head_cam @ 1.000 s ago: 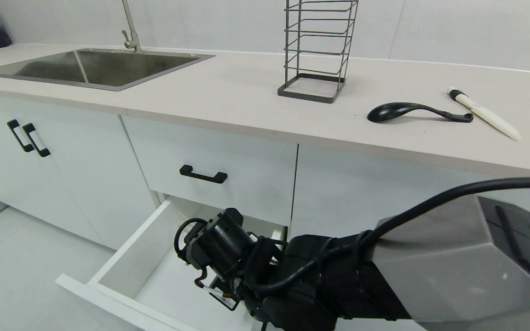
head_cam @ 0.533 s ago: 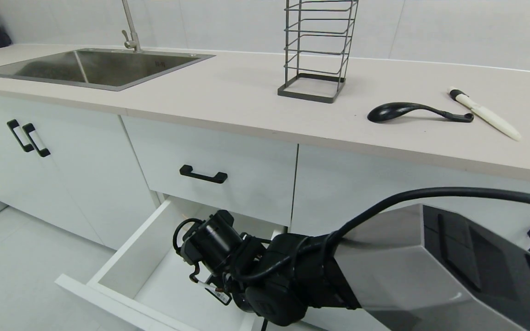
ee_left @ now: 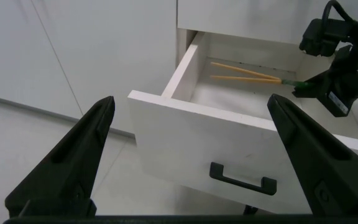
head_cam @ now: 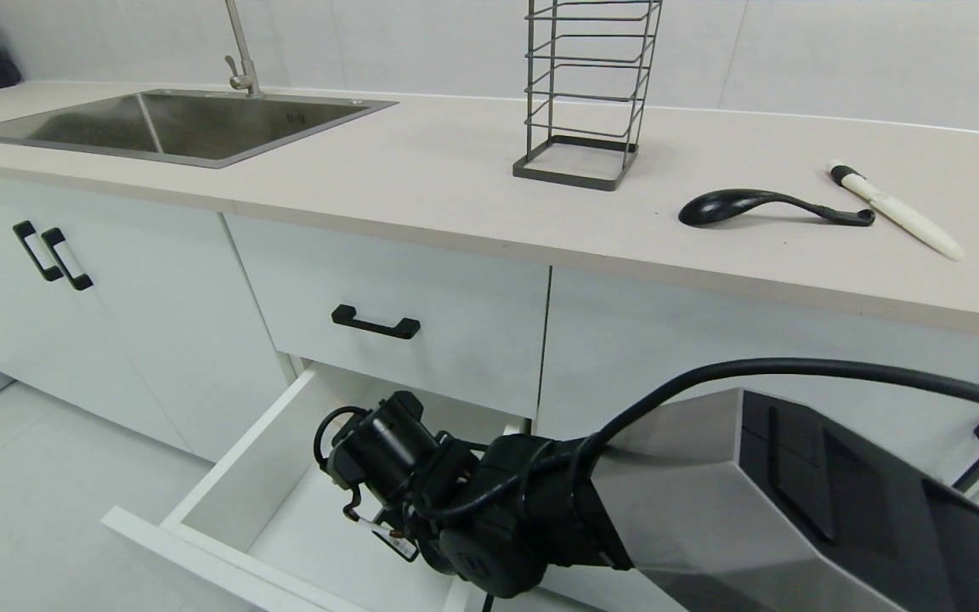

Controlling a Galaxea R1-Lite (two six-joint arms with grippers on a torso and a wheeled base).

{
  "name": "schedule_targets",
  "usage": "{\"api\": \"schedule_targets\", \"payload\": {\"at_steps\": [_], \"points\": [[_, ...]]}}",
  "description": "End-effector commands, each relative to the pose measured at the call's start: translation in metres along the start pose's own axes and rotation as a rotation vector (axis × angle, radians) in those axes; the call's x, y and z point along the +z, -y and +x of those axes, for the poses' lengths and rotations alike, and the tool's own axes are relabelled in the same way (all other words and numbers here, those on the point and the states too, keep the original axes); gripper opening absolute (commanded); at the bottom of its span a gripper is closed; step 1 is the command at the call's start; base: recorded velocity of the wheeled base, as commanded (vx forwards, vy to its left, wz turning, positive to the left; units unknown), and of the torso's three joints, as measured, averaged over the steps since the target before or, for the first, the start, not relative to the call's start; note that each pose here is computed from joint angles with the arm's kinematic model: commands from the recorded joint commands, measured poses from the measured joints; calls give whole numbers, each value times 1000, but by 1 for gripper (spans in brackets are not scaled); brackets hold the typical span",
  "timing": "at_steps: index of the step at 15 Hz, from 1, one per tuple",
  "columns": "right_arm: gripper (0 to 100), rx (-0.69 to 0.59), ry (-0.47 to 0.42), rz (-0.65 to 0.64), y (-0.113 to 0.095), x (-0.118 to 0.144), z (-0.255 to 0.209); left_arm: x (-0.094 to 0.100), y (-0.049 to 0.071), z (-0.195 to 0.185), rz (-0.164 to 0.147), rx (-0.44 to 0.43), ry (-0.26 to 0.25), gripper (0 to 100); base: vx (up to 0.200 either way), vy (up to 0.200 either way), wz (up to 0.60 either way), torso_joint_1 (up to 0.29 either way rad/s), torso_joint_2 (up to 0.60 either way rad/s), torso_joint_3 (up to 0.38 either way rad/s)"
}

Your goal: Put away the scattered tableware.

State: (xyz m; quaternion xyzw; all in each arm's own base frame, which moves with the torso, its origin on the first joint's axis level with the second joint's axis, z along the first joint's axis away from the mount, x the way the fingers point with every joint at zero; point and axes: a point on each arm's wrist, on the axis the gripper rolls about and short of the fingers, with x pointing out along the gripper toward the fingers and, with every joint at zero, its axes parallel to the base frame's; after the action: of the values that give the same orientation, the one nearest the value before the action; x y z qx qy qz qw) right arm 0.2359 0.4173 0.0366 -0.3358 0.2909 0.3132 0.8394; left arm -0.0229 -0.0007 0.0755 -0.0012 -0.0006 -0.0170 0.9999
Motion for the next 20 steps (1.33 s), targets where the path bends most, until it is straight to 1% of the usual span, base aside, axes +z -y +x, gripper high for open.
{"api": "schedule_targets", "payload": {"at_steps": [1, 4, 7, 13, 20], "points": [[0, -1, -1, -4, -6, 0, 13, 0, 0, 0, -1, 0, -1, 100, 0, 0, 0, 0, 0, 0], [0, -4, -22, -8, -8, -6, 26, 0, 0, 0, -1, 0, -1, 100, 0, 0, 0, 0, 0, 0], [0, -7, -11, -3, -10, -4, 30, 0, 0, 0, -1, 0, -1, 100, 0, 0, 0, 0, 0, 0], [0, -20, -20, 0, -14, -8, 47, 0, 0, 0, -1, 0, -1, 100, 0, 0, 0, 0, 0, 0], [0, -14, -36, -25, -15, -11, 52, 0, 0, 0, -1, 0, -1, 100, 0, 0, 0, 0, 0, 0]]}}
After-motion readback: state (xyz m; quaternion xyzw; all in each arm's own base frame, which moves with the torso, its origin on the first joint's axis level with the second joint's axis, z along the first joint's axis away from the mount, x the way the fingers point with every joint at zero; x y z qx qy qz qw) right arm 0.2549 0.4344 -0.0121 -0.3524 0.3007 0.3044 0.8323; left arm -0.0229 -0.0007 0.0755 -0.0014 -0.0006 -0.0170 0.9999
